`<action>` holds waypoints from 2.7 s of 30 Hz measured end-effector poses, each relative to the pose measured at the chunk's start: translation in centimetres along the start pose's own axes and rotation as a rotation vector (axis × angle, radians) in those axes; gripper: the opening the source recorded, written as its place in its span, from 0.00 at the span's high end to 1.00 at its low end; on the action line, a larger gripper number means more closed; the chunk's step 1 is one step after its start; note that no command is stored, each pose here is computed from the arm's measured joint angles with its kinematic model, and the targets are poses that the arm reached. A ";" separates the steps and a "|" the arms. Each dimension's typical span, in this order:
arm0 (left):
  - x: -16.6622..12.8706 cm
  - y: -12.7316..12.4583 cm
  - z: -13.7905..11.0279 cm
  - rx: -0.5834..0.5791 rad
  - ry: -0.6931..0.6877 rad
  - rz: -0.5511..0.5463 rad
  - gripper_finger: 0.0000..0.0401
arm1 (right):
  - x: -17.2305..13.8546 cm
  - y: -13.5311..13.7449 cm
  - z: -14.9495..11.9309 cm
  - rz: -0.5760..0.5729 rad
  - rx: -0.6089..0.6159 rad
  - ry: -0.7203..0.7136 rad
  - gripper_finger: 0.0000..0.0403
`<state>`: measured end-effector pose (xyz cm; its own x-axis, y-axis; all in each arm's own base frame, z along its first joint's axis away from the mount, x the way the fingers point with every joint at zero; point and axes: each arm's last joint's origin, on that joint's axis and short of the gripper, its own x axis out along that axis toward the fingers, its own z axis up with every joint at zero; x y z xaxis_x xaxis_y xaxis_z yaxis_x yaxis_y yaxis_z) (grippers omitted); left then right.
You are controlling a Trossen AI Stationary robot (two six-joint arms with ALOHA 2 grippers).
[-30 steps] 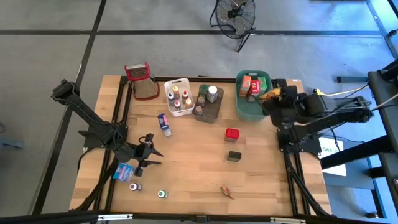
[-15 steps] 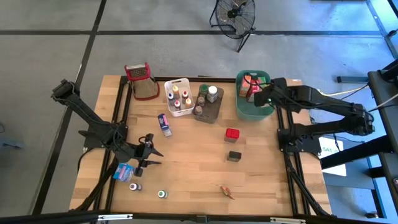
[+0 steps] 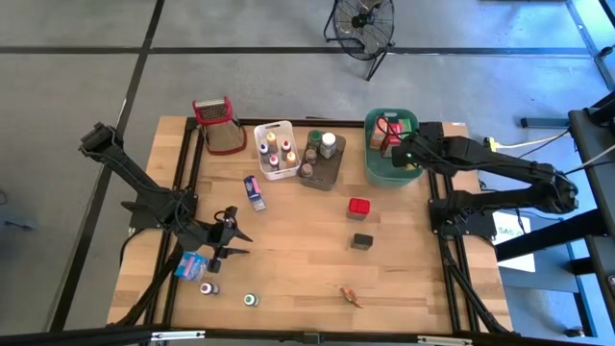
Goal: Pick & Place Kitchen Items
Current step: Put the yellow cereal box into the green bin, then put the red spice can into the black bin
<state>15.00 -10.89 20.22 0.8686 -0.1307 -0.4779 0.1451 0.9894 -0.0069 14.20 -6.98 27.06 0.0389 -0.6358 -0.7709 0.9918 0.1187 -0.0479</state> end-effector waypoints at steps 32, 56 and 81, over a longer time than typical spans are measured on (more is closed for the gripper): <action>0.0 0.0 0.0 0.000 0.000 0.000 0.64 | 6.0 -0.5 -1.1 0.048 0.085 0.041 0.57; 0.0 0.0 0.0 0.000 0.000 0.000 0.64 | -1.1 1.7 3.0 0.294 -0.066 -0.172 0.37; 0.0 0.0 0.0 0.000 0.000 0.000 0.64 | -6.5 12.2 -6.9 0.952 -1.066 -0.001 0.37</action>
<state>15.00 -10.89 20.23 0.8689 -0.1304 -0.4776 0.1448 0.9894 -0.0069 25.21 3.90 27.09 0.6269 0.0094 -0.7790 0.0246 0.9992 0.0319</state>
